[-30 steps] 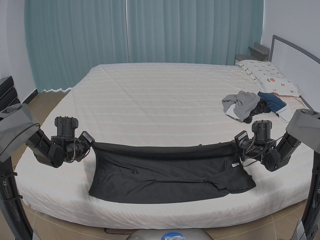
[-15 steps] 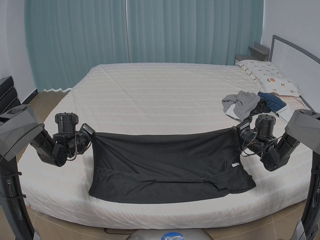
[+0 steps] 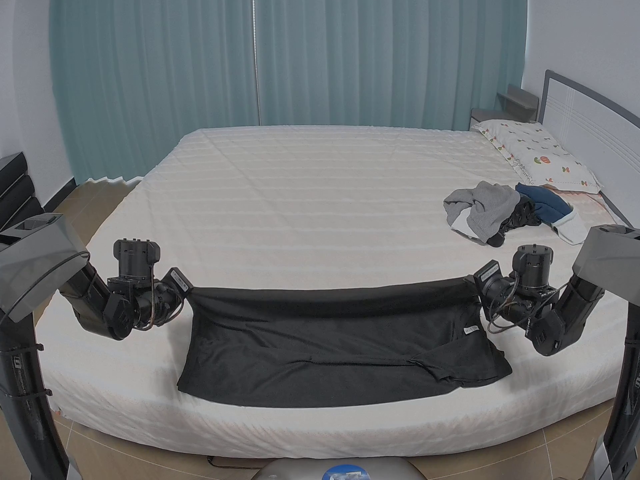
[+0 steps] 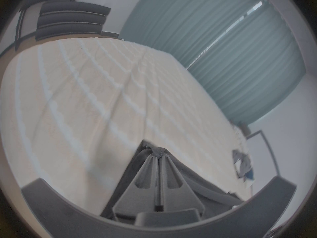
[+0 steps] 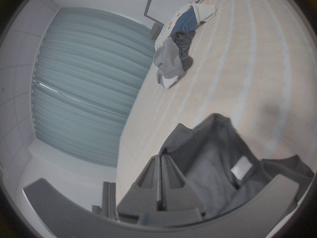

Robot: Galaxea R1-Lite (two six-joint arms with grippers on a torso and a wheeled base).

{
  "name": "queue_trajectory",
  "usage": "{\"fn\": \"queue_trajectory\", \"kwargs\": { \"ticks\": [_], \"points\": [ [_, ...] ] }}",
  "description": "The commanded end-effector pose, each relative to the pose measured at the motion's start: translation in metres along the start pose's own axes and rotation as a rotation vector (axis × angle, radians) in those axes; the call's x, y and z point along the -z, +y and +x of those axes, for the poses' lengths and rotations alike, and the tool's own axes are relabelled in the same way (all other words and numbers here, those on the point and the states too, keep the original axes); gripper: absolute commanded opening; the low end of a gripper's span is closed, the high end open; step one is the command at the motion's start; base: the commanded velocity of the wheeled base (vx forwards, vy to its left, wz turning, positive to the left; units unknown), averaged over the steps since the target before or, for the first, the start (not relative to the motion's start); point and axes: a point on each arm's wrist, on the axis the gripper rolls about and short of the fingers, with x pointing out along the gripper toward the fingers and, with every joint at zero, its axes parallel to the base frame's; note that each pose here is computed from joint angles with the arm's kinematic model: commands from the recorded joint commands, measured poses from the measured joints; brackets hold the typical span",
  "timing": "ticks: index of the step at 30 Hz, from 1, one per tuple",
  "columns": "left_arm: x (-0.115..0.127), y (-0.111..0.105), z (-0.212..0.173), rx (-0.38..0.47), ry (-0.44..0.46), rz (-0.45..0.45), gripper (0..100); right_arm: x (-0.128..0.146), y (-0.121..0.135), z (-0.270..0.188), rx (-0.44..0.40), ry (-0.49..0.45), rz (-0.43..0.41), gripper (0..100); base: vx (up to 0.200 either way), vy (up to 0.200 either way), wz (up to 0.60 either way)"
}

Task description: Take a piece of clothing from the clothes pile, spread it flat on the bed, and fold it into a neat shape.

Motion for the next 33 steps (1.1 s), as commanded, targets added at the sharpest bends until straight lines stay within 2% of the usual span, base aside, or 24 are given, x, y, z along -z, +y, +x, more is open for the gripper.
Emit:
{"fn": "queue_trajectory", "kwargs": {
  "ticks": [1, 4, 14, 21, 26, 33],
  "points": [
    [0.018, 0.015, -0.016, -0.099, 0.121, 0.112, 0, 0.008, -0.021, -0.028, 0.069, 0.093, -0.075, 0, 0.0, 0.0, 0.0],
    [0.026, 0.023, -0.016, -0.122, 0.16, 0.181, 0, 0.012, -0.033, -0.032, 0.111, 0.123, -0.122, 0, 0.0, 0.0, 0.0],
    [0.037, 0.026, -0.012, -0.134, 0.196, 0.205, 0, 0.022, -0.054, -0.028, 0.183, 0.172, -0.184, 0, 0.0, 0.0, 0.0],
    [0.041, 0.023, -0.015, -0.129, 0.203, 0.213, 0, 0.024, -0.053, -0.031, 0.186, 0.176, -0.201, 0, 0.0, 0.0, 0.0],
    [0.037, 0.019, -0.027, -0.119, 0.189, 0.218, 0, 0.018, -0.041, -0.04, 0.152, 0.149, -0.204, 0, 0.0, 0.0, 0.0],
    [0.043, 0.021, -0.033, -0.164, 0.249, 0.264, 0, 0.024, -0.054, -0.033, 0.192, 0.172, -0.208, 0, 0.0, 0.0, 0.0]
  ]
}}
